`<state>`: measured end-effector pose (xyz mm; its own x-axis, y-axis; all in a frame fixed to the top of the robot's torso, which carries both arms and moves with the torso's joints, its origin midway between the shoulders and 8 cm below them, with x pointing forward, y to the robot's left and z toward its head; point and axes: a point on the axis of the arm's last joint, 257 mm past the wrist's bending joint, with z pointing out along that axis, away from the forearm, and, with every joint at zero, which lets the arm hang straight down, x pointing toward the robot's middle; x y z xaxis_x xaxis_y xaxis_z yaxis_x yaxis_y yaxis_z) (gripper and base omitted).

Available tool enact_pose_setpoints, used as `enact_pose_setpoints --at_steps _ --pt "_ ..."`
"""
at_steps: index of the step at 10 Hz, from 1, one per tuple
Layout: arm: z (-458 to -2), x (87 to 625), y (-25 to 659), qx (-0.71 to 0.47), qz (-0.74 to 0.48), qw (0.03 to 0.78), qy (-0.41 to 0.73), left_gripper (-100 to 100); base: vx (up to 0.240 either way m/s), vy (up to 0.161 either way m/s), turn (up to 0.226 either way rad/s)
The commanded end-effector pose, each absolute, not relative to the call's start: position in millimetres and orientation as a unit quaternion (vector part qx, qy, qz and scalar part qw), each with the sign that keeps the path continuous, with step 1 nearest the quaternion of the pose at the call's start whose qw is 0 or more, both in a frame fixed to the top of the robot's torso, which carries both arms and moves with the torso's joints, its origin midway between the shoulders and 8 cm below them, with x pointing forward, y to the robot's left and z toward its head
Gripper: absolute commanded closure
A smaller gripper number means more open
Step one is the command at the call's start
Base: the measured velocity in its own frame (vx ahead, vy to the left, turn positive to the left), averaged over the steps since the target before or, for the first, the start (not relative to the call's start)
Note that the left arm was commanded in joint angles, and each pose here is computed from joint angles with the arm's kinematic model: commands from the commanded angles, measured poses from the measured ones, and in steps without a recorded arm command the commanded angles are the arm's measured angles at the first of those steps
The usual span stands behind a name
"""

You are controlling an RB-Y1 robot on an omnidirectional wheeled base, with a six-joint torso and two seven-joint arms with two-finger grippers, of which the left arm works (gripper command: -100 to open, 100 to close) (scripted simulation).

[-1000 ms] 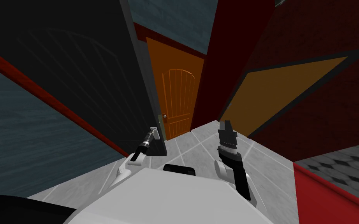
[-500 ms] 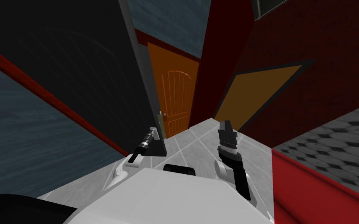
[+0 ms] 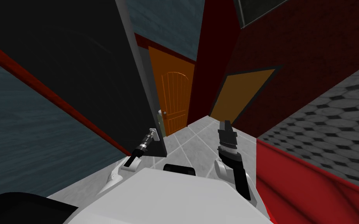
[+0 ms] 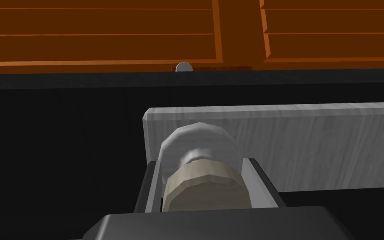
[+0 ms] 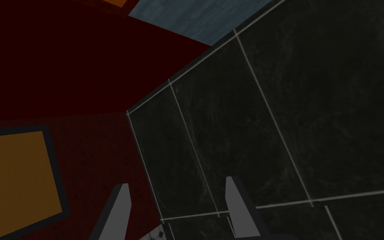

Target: Pull the door open

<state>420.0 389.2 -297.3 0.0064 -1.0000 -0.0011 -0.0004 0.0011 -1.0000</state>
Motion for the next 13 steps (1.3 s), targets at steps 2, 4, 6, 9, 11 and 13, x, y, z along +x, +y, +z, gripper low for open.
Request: enact_pose_setpoints --at_steps 2,4,6,9,11,13 --pt "-296 411 389 -0.495 -0.504 0.496 0.504 100 -0.21 0.07 -0.101" --pt "-298 409 387 -0.494 -0.506 0.493 0.507 100 -0.152 0.052 -0.074" --pt "-300 400 387 -0.489 -0.511 0.486 0.513 100 -0.173 0.056 -0.153" --pt "-298 389 387 -0.48 -0.519 0.479 0.52 100 -0.212 0.086 -0.121" --pt "-297 381 388 -0.474 -0.524 0.474 0.525 100 -0.185 0.076 -0.118" --pt "-296 376 388 -0.47 -0.528 0.47 0.528 100 -0.194 0.065 -0.101"
